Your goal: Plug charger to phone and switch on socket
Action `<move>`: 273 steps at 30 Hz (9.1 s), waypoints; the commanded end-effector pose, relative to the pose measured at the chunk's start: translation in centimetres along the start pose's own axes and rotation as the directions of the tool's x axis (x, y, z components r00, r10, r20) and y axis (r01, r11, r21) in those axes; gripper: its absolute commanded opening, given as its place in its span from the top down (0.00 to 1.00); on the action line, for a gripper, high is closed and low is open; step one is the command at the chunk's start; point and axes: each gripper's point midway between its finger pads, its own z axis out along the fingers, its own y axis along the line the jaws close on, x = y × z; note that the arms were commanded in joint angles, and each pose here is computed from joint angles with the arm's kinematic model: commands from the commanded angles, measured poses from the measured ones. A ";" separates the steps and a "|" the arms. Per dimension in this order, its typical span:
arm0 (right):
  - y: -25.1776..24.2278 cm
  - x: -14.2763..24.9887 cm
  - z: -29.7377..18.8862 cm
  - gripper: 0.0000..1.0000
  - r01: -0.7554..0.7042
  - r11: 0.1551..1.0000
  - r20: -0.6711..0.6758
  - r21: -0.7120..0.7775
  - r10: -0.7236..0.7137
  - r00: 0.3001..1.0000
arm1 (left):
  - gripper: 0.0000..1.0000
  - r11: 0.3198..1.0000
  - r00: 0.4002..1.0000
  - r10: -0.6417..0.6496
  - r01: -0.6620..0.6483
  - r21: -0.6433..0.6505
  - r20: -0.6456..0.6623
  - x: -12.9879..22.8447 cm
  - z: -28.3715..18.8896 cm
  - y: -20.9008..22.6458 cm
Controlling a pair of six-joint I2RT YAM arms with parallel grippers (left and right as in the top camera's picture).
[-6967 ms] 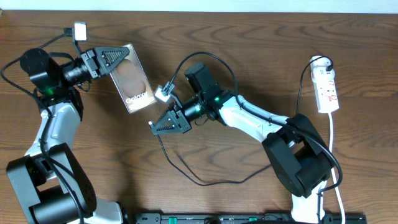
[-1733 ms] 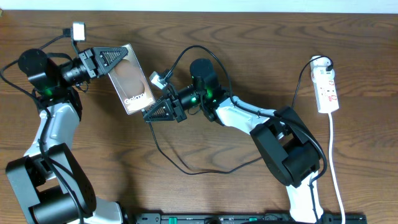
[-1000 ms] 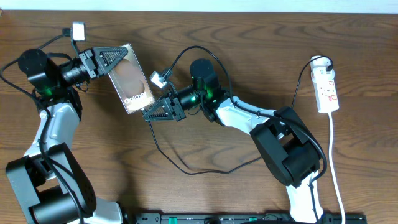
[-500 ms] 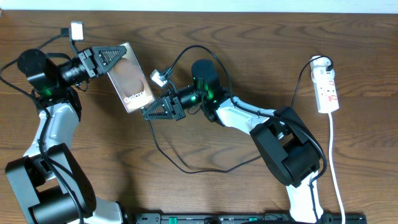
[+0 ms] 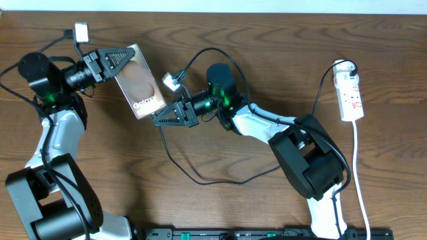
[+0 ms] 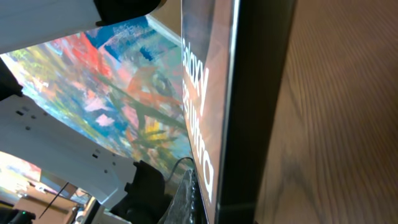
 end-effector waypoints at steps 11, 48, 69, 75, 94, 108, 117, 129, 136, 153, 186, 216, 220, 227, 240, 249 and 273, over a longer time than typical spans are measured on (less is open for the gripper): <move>-1.2 -3.7 -1.0 0.99 0.031 0.993 0.151 0.112 -0.047 0.987 | 0.92 0.996 0.992 0.043 -0.034 0.078 -0.115 1.8 1.4 -2.1; -0.9 -3.6 -1.4 0.01 0.021 0.996 0.140 0.092 -0.034 0.990 | 0.93 0.995 0.993 0.078 -0.073 0.063 -0.089 1.3 0.4 -1.7; -2.8 -5.7 -6.4 0.01 -0.103 0.985 0.239 0.139 0.067 0.969 | 0.93 0.996 0.996 -0.036 0.043 -0.078 0.078 -1.2 -4.9 2.1; -3.2 -6.1 -7.8 0.01 -0.124 0.981 0.264 0.150 0.081 0.961 | 0.93 0.989 0.995 -0.049 0.061 -0.132 0.091 0.0 -5.5 4.7; -3.2 -6.1 -7.9 0.01 -0.123 0.981 0.262 0.149 0.081 0.962 | 0.93 0.848 0.896 -0.423 0.445 -0.288 0.137 7.9 -6.3 18.4; -3.1 -6.1 -7.8 0.01 -0.123 0.982 0.259 0.146 0.082 0.963 | 0.92 0.725 0.821 -0.539 0.567 -0.391 0.191 11.5 -7.2 23.2; -3.1 -6.0 -7.8 0.01 -0.122 0.982 0.257 0.145 0.082 0.963 | 0.92 0.512 0.737 -0.614 0.644 -0.569 0.283 15.0 -9.4 25.8; -3.1 -6.0 -7.8 0.01 -0.122 0.982 0.256 0.145 0.082 0.963 | 0.85 0.504 0.732 -0.619 0.648 -0.571 0.285 15.2 -9.4 25.8; -3.1 -6.0 -7.8 0.01 -0.122 0.982 0.256 0.145 0.082 0.963 | 0.75 0.500 0.728 -0.624 0.651 -0.571 0.285 15.3 -9.4 25.8; -3.1 -6.0 -7.8 0.01 -0.123 0.982 0.256 0.144 0.083 0.963 | 0.20 0.408 0.659 -0.691 0.695 -0.592 0.297 17.3 -9.8 25.4; -3.0 -5.9 -7.8 0.01 -0.121 0.983 0.247 0.139 0.084 0.965 | 0.09 -0.025 0.536 -0.736 0.590 -0.807 0.415 24.5 -15.5 25.6; -3.0 -5.9 -7.8 0.01 -0.121 0.983 0.247 0.139 0.084 0.965 | 0.09 -0.209 0.453 -0.774 0.475 -0.855 0.441 27.9 -18.0 23.3; -3.0 -5.9 -7.8 0.01 -0.121 0.983 0.247 0.139 0.084 0.965 | 0.09 -0.201 0.460 -0.774 0.473 -0.858 0.435 27.8 -18.0 23.3; -3.0 -5.9 -7.8 0.01 -0.123 0.983 0.248 0.139 0.085 0.965 | 0.09 -0.097 0.592 -0.702 0.472 -0.876 0.397 23.6 -17.9 21.7; -4.4 -8.7 -13.2 0.01 -0.278 0.943 0.399 0.183 0.187 0.898 | 0.09 0.437 0.923 -0.318 0.346 -0.830 0.217 10.8 -13.6 9.9; -2.7 -12.7 -22.2 0.01 -0.332 0.816 0.491 0.473 0.069 0.868 | 0.09 0.565 0.964 -0.177 0.266 -0.781 0.200 8.2 -12.1 5.5; 13.3 -5.0 -57.5 0.01 -0.630 0.325 0.700 0.706 -0.178 0.692 | 0.09 0.559 0.970 -0.163 0.242 -0.793 0.181 8.3 -12.3 5.8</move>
